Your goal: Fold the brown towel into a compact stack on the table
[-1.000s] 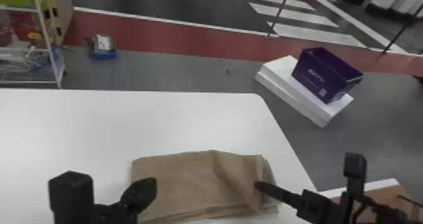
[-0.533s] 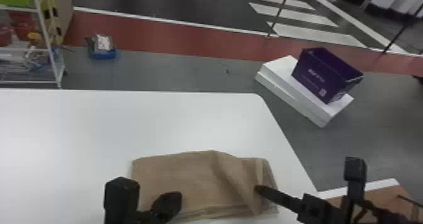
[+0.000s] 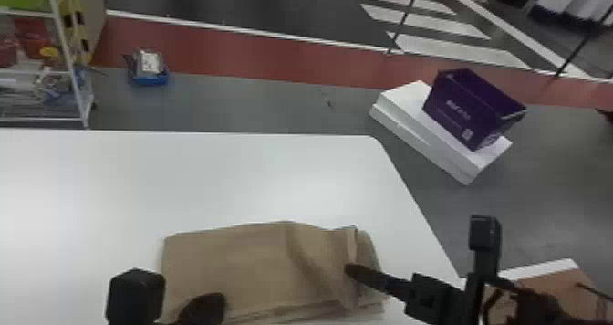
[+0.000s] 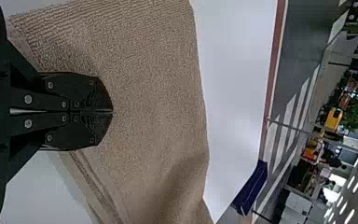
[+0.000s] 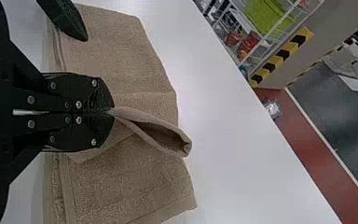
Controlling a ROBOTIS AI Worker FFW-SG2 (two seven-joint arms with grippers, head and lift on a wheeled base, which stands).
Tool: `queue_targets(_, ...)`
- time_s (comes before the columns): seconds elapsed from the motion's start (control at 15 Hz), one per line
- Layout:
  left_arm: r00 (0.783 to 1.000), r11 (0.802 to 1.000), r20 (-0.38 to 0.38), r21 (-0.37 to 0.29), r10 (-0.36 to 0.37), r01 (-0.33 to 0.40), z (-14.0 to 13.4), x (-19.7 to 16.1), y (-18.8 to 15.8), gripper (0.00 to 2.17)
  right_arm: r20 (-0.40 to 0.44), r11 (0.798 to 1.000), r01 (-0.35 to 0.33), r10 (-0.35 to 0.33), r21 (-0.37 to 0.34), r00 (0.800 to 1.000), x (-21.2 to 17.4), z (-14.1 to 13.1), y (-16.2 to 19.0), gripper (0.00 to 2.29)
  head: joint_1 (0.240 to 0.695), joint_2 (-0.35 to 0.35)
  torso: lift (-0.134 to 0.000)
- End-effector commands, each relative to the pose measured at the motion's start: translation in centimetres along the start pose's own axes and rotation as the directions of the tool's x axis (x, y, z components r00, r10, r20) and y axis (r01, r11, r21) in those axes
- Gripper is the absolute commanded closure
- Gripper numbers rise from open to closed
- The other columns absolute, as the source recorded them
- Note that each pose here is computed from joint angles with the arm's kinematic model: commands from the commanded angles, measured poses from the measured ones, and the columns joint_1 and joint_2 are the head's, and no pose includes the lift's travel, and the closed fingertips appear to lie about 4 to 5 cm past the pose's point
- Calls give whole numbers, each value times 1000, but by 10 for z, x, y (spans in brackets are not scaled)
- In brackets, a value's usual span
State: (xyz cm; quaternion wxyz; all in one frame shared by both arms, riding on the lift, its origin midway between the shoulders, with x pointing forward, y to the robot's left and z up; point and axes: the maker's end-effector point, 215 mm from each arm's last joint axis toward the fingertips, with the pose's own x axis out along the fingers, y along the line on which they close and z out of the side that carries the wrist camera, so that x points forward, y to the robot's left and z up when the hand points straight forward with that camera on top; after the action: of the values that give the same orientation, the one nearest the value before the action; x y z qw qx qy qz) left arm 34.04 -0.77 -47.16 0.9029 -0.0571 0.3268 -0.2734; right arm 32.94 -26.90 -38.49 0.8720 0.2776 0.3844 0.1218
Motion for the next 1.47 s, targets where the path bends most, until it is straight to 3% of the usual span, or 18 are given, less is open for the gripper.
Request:
queue_targets(0.0,999,999,2,1,40,-40,-1,-8,16,1868,-29,999,-19,18,-41,999,14,-6,21,1838,695,-350,-124)
queue_targets(0.27,996,996,20,-26,88,-87,2,-31,46,1868,-52,994,-35,29,-99,998,26,-11,48,1838,695,-350,-124)
queue_targets(0.6,996,998,53,-26,66,-65,23,-66,39,1868,-19,995,-16,14,-103,1000,8,-5,41,1841,695,-275,-124)
queue_targets(0.8,995,998,79,-22,59,-57,36,-74,33,1868,16,995,-27,29,-98,999,-6,6,41,1841,695,-297,-124)
queue_targets(1.07,994,997,85,-22,70,-69,38,-74,35,1868,110,980,-60,82,-190,991,-27,43,81,1841,695,-308,-124)
queue_targets(1.27,994,997,82,-24,73,-72,37,-74,37,1868,189,990,-25,51,-138,981,-61,64,52,1841,695,-297,-124)
queue_targets(1.4,994,997,75,-26,75,-73,34,-69,39,1868,228,995,-29,50,-94,972,-83,70,34,1841,695,-339,-124)
